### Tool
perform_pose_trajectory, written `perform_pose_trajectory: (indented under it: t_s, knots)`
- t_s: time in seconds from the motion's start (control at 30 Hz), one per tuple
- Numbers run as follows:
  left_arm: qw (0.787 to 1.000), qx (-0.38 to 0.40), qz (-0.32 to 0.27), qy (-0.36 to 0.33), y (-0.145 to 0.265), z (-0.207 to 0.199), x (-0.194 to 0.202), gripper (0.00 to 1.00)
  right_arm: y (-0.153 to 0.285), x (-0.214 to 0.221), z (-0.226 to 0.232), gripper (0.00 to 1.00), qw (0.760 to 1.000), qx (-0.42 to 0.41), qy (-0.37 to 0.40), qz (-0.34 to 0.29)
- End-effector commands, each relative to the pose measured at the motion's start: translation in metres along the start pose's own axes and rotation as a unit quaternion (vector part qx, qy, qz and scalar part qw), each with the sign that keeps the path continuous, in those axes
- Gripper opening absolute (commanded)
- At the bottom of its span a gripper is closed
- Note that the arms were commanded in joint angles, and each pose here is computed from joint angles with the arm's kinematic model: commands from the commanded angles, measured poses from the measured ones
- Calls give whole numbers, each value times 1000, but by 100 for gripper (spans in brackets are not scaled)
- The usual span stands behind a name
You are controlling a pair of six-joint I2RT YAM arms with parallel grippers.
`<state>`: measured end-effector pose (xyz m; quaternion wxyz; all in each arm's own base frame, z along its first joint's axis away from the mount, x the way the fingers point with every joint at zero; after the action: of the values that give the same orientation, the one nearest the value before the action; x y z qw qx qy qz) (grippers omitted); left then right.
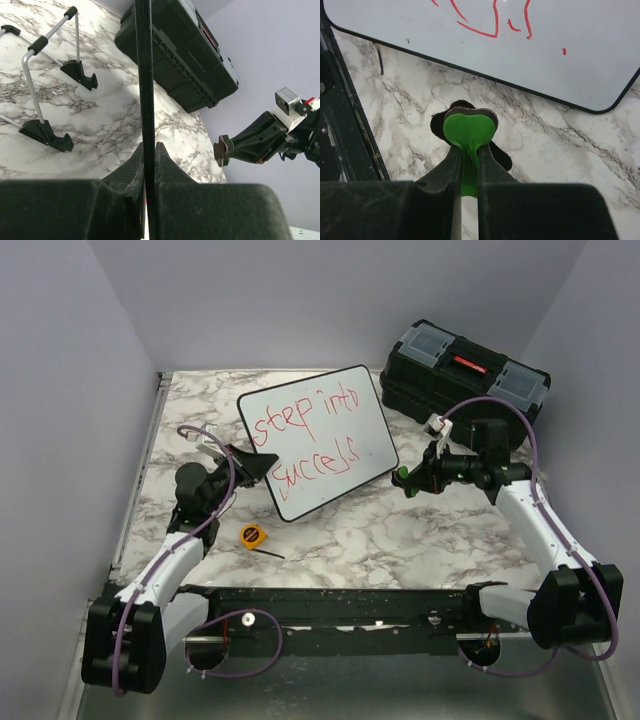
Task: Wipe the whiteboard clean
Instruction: Pick up the whiteboard from the center of the board.
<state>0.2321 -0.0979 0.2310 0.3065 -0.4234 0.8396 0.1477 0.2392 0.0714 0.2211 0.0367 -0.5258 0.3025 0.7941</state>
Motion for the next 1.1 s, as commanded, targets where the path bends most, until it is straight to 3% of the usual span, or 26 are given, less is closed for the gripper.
perform_pose_trajectory:
  t_s: [0.0,0.63,1.07]
  knots:
    - [991,89,-98,-33,7,-40,-11,0,4,2,6,1,1000,-24,4,-3]
    - [992,70,-102,-6,30,-35,55,0,11,6,21,1,994,-86,67,-3]
    - [997,49,-53,-9,26,-43,77,0,27,-5,30,1,989,-73,126,6]
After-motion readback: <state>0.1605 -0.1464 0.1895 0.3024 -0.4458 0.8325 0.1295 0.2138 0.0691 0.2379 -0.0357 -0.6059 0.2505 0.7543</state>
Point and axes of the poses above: each gripper's point midway between its finger pads, its own y axis back along the fingers, its own z axis along the line the jaws close on, x = y × z, the point moved 10 cm from there along y, back along the fingers, and after that the axes turned 1 degree about -y, right-handed, at the moved point
